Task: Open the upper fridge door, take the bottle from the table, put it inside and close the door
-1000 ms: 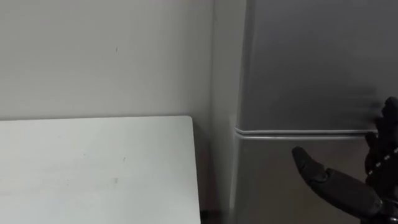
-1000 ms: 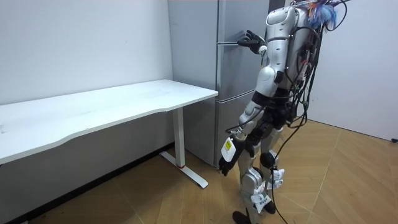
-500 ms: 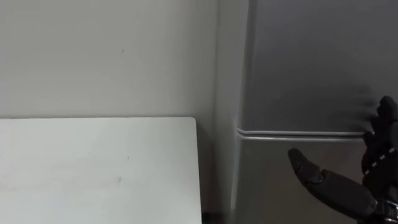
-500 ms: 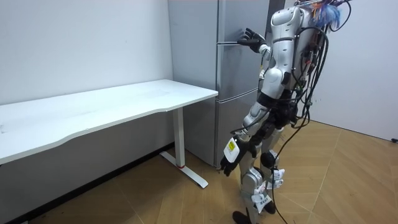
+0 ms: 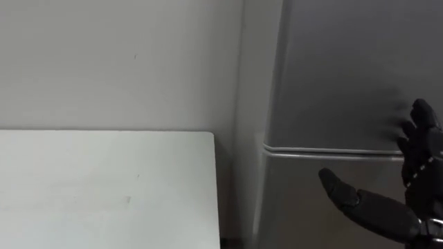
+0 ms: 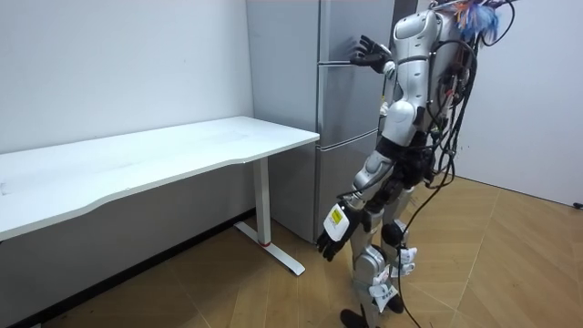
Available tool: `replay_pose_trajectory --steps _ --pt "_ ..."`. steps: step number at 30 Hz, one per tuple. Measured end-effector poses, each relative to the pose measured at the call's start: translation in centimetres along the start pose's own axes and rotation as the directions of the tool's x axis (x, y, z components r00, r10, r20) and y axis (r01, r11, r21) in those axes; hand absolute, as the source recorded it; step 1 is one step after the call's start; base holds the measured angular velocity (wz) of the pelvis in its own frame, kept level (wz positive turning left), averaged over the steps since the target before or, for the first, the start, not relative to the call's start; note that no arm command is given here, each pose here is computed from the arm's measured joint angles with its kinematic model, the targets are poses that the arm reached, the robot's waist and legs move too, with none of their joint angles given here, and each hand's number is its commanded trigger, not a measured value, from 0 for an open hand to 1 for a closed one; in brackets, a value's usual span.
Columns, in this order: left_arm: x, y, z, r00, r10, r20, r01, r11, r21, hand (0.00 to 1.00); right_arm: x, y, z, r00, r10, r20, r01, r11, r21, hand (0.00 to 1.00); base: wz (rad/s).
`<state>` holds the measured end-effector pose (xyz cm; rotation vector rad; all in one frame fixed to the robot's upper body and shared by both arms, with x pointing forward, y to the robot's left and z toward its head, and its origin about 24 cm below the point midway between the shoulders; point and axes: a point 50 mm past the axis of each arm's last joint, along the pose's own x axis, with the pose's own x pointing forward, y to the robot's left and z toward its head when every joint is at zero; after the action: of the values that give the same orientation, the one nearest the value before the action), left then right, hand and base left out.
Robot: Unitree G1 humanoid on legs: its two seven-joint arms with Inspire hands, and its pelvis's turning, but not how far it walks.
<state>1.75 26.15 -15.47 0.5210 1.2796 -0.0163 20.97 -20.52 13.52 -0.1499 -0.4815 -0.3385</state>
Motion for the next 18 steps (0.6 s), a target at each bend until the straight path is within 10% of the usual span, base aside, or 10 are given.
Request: replay_pose_trajectory --steps 18 --pt "-0.3 1.4 -1.1 0.995 0.09 -0.035 -0.092 0.993 -0.077 0.0 3.2 -7.9 4.9 0.889 -0.262 0.375 0.357 0.91 -0.212 0.0 0.09"
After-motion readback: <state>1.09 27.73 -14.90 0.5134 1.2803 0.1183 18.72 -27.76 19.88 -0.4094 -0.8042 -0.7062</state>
